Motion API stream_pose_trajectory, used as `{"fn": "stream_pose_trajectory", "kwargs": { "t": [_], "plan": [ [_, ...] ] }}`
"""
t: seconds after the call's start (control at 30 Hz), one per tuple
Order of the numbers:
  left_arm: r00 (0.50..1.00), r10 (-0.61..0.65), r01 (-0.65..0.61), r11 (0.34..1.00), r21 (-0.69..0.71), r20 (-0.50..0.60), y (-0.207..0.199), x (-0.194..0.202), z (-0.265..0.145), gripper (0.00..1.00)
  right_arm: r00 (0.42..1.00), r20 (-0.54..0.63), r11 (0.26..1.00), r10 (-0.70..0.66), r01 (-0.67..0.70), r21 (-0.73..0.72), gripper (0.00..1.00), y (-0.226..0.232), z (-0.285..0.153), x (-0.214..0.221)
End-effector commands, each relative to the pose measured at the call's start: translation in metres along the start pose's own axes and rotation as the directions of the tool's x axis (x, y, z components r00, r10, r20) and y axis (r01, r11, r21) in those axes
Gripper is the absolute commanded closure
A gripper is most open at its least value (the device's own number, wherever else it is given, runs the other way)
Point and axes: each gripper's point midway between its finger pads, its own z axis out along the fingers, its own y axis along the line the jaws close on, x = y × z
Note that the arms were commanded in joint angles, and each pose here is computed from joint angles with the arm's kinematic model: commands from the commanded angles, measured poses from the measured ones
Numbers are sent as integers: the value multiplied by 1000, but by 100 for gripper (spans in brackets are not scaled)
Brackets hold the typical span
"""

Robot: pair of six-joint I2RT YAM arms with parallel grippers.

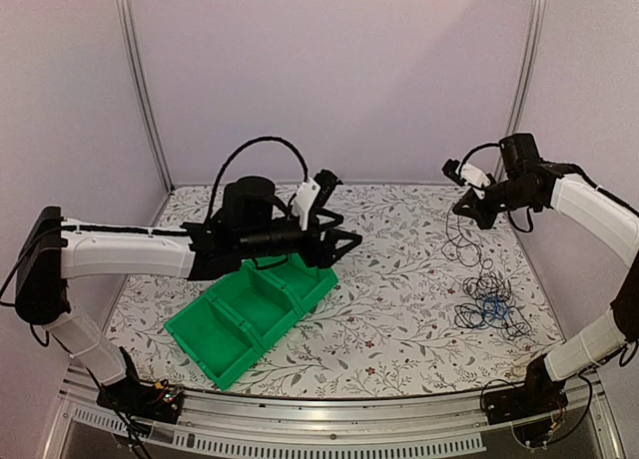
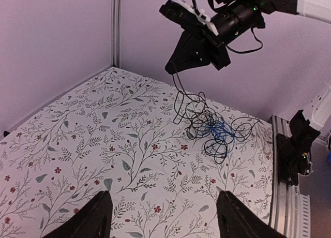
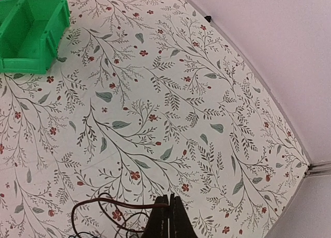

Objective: Untangle the cables

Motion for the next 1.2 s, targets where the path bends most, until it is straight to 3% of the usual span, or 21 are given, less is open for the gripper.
{"fn": "stream_pose_trajectory", "kwargs": {
  "t": [0.0, 0.2, 0.37, 0.57, 0.77, 0.93, 1.07, 1.17],
  "plan": [
    [993, -68, 61, 996, 65, 98, -31, -15, 39, 30, 988, 141, 993, 58, -42, -110, 100, 20, -32, -43],
    [982, -158, 137, 972, 191, 99, -79, -14, 98, 30, 969, 207, 973, 134, -89, -213, 100, 47, -40, -60],
    [952, -273, 252, 956, 152, 138, -68, -16, 121, 29, 961, 231, 967, 151, -95, -236, 100, 58, -43, -64],
    [933, -296, 255, 945, 207, 204, -75, -36, 133, 28, 958, 235, 973, 166, -120, -196, 100, 55, -39, -60],
    [904, -378, 368, 926, 88, 200, -52, -37, 164, 31, 955, 225, 975, 193, -160, -156, 100, 50, -31, -57],
    [877, -456, 464, 885, -19, 152, -29, -16, 190, 41, 954, 235, 980, 189, -166, -113, 100, 41, -36, -64],
    [846, -513, 526, 848, -68, 147, -15, 2, 198, 60, 946, 261, 979, 191, -166, -115, 100, 40, -46, -74],
    [834, -526, 545, 831, -110, 165, -5, 10, 198, 65, 944, 268, 978, 195, -164, -132, 100, 43, -53, -79]
  ]
}}
